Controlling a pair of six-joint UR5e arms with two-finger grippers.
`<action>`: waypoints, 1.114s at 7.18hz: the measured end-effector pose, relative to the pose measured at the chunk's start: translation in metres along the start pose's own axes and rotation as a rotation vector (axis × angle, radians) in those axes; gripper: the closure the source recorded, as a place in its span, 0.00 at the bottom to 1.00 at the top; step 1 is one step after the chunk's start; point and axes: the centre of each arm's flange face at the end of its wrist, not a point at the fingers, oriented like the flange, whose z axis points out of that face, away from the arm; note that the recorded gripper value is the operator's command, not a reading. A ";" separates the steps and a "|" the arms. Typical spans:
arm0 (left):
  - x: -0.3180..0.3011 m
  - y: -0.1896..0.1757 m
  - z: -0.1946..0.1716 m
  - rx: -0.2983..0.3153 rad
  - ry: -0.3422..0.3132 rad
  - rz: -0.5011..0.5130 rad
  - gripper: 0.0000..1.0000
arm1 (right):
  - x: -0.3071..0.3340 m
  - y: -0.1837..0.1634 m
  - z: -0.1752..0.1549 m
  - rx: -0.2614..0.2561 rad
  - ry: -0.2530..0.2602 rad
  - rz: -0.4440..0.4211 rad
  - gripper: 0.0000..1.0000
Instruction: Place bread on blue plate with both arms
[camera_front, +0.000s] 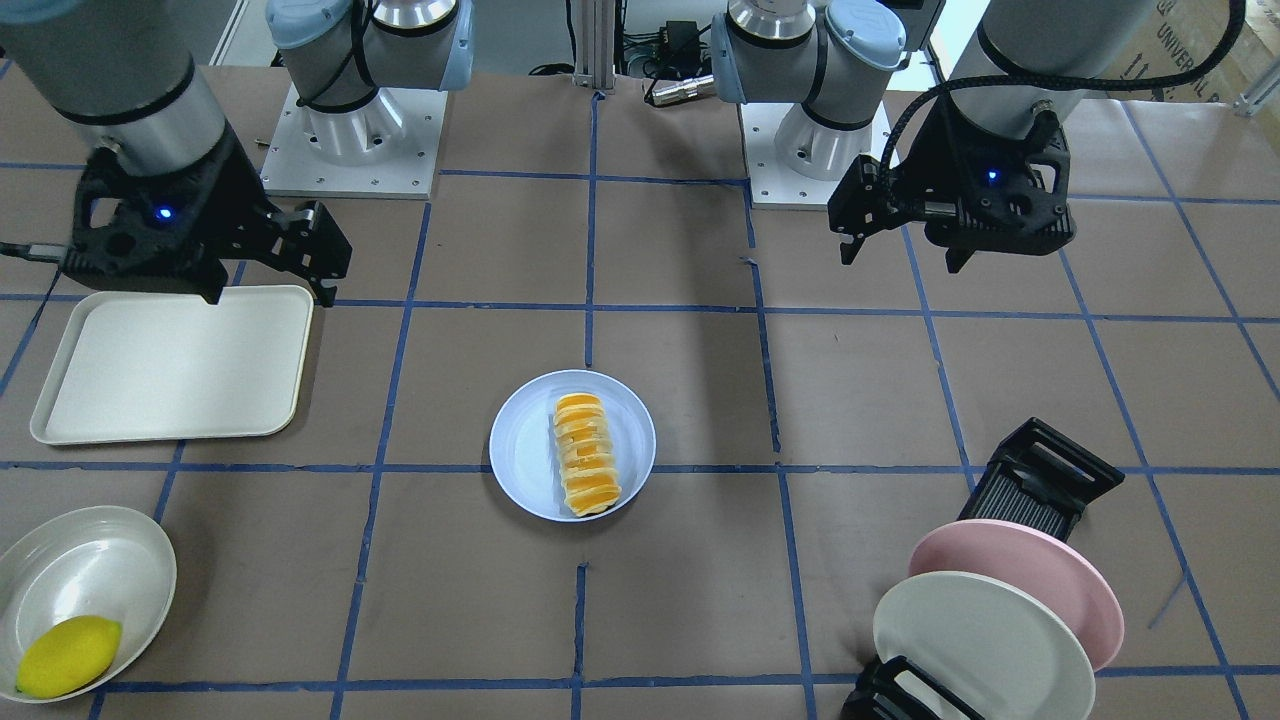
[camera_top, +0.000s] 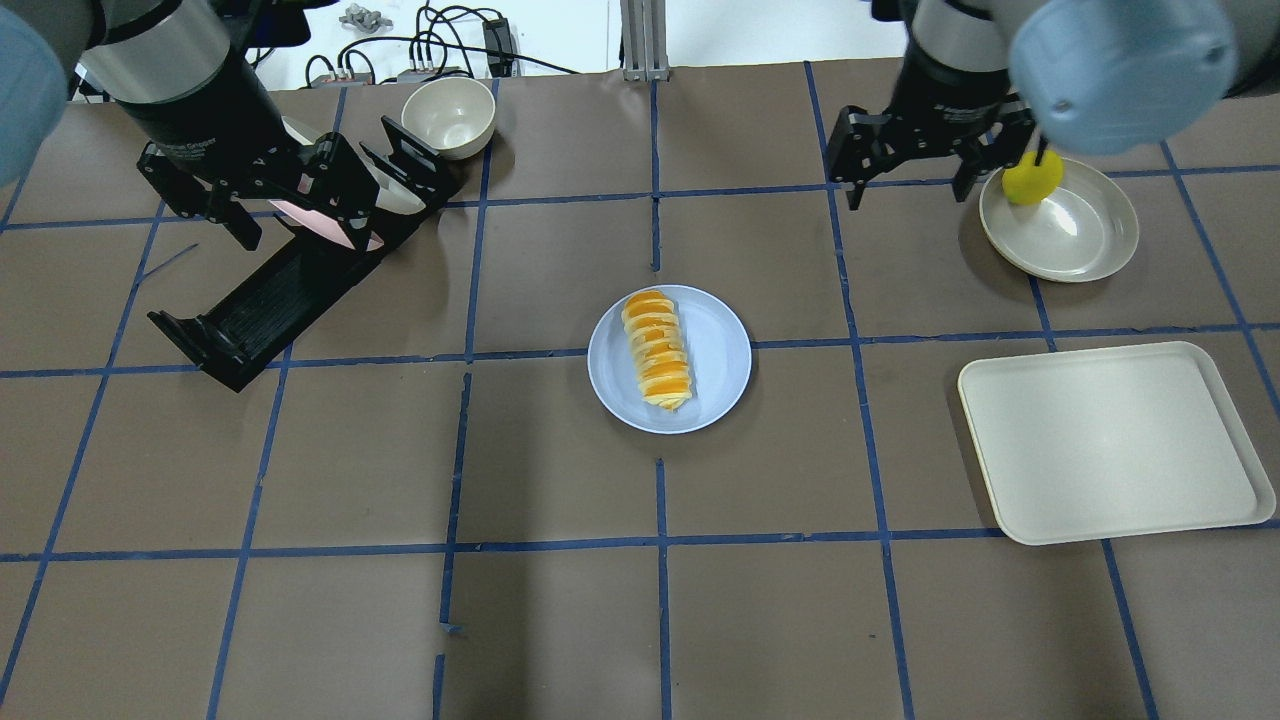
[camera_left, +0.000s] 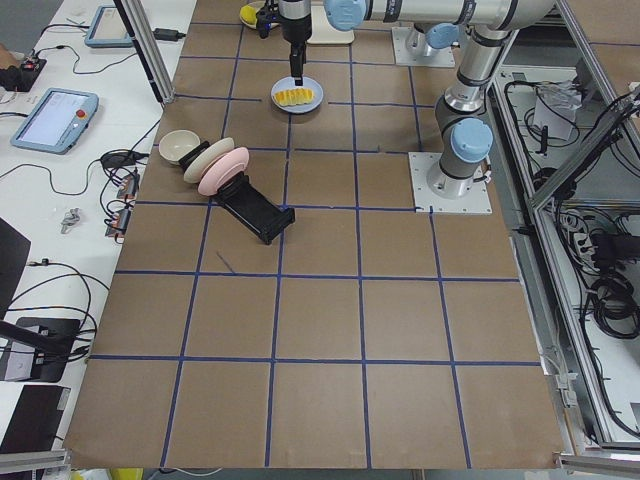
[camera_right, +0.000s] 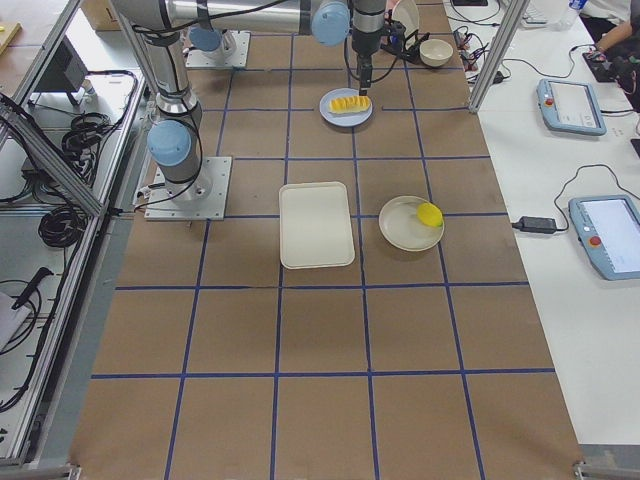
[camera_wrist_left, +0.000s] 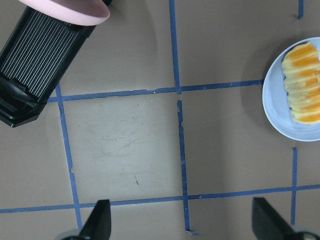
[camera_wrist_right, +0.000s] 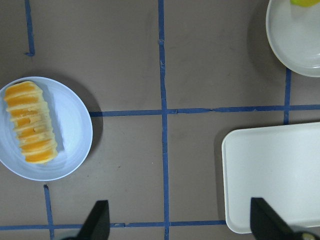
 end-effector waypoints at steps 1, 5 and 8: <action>0.000 0.000 -0.001 0.001 0.001 0.001 0.00 | 0.001 0.016 -0.017 0.017 -0.034 -0.029 0.00; 0.000 -0.001 0.000 0.000 0.004 0.002 0.00 | -0.015 0.055 -0.052 0.031 -0.006 -0.079 0.00; 0.000 0.000 0.000 0.000 0.006 0.001 0.00 | -0.031 0.050 -0.047 0.028 0.042 -0.109 0.00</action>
